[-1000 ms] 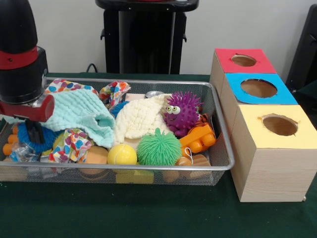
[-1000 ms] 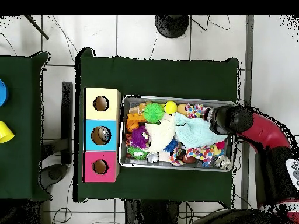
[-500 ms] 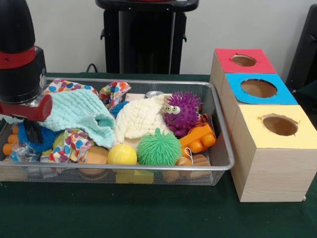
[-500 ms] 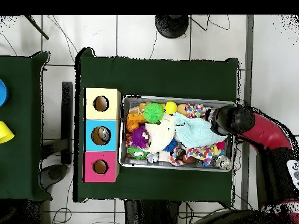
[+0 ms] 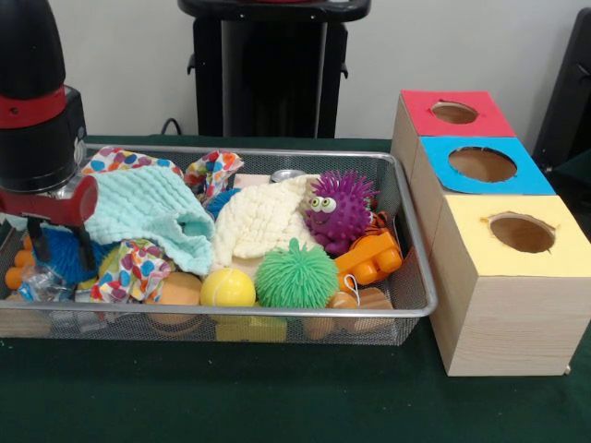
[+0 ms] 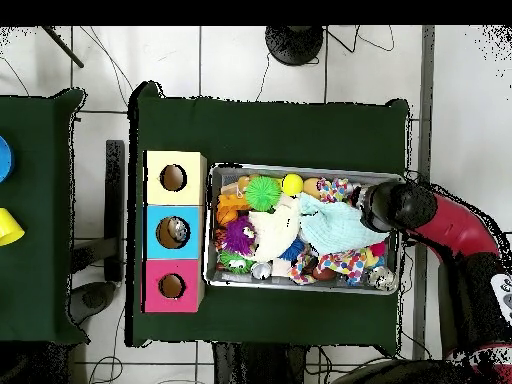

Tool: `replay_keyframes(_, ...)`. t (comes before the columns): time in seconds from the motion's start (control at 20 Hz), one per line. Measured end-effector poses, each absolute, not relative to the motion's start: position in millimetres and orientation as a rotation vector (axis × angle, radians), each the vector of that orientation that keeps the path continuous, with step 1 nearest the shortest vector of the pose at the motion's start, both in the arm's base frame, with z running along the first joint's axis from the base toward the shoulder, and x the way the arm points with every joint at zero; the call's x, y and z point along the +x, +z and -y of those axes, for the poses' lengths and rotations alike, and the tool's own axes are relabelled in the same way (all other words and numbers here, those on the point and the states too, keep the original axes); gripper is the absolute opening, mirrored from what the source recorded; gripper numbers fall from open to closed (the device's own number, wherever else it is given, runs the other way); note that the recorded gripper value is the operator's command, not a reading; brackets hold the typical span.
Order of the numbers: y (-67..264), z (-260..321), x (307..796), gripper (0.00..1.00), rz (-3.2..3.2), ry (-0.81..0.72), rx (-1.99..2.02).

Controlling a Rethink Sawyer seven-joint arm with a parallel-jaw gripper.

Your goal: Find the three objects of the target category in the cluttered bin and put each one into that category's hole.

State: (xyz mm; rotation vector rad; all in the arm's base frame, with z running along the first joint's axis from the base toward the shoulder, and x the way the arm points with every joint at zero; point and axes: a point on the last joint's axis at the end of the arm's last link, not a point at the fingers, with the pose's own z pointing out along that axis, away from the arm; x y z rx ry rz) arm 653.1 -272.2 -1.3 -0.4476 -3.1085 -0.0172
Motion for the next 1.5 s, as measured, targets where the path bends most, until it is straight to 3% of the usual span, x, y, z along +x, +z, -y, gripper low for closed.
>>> replay_keyframes(0.55, 0, 279, 655, 1.0, 3.132, -0.022, -0.47)
replay_keyframes(1.1, -1, 323, 647, 1.0, 3.167, -0.065, -0.599)
replay_keyframes(1.5, -8, 331, 642, 1.0, 3.211, 0.022, -0.531)
